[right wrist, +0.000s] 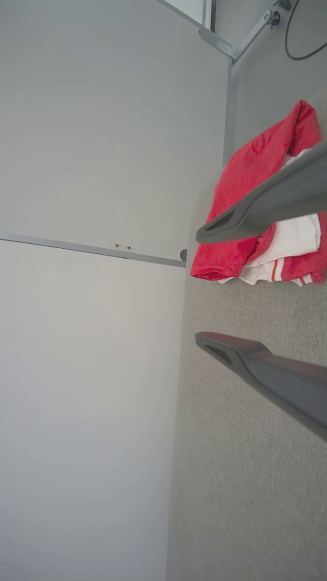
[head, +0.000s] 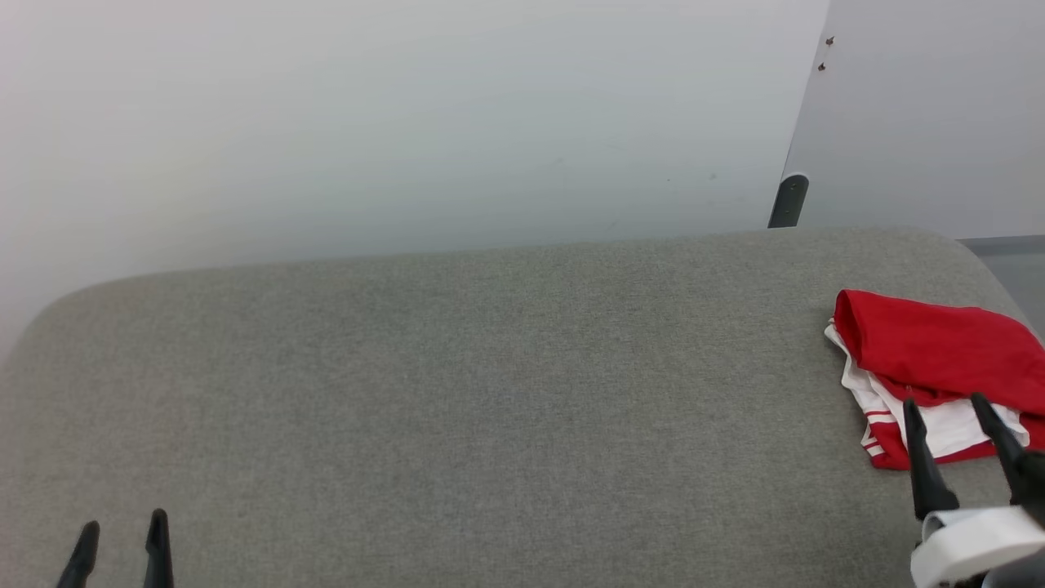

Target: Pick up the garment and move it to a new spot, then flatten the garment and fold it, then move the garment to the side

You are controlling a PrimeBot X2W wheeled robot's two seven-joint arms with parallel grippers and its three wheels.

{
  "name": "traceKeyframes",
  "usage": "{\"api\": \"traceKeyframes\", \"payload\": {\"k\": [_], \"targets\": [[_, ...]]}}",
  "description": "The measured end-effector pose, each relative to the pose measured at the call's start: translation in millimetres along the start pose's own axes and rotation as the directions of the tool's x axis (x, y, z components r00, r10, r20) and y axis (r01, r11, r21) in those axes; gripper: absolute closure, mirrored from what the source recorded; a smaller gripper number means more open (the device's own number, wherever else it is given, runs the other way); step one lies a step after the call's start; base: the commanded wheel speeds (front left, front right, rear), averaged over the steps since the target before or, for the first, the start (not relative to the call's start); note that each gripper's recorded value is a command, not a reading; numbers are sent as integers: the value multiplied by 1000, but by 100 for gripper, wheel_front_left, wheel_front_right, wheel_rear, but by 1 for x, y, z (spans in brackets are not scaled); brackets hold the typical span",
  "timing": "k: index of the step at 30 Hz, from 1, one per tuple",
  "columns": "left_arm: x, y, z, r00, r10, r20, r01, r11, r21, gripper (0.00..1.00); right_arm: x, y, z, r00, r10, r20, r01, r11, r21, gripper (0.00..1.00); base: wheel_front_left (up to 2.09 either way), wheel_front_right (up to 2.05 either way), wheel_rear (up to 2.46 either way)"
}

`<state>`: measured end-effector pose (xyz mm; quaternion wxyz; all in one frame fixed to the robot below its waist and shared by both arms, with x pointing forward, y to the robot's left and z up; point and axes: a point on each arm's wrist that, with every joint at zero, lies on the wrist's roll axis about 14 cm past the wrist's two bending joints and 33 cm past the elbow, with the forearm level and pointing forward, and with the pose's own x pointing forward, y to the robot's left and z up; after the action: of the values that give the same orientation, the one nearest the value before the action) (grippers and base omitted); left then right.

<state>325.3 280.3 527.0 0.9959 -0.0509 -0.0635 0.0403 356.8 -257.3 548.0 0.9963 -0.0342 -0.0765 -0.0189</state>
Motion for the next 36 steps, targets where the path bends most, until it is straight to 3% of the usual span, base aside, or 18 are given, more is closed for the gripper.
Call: {"api": "traceKeyframes", "payload": {"k": [13, 36], "targets": [[-4, -2, -12, 999, -25, -45, 26, 1000, 16, 0, -27, 11, -5, 999, -10, -38, 10, 1000, 21, 0, 0, 0, 0], [-7, -3, -10, 999, -26, -38, 27, 1000, 16, 0, -32, 26, -12, 996, 25, -80, -22, 999, 37, 0, 0, 0, 0]]}}
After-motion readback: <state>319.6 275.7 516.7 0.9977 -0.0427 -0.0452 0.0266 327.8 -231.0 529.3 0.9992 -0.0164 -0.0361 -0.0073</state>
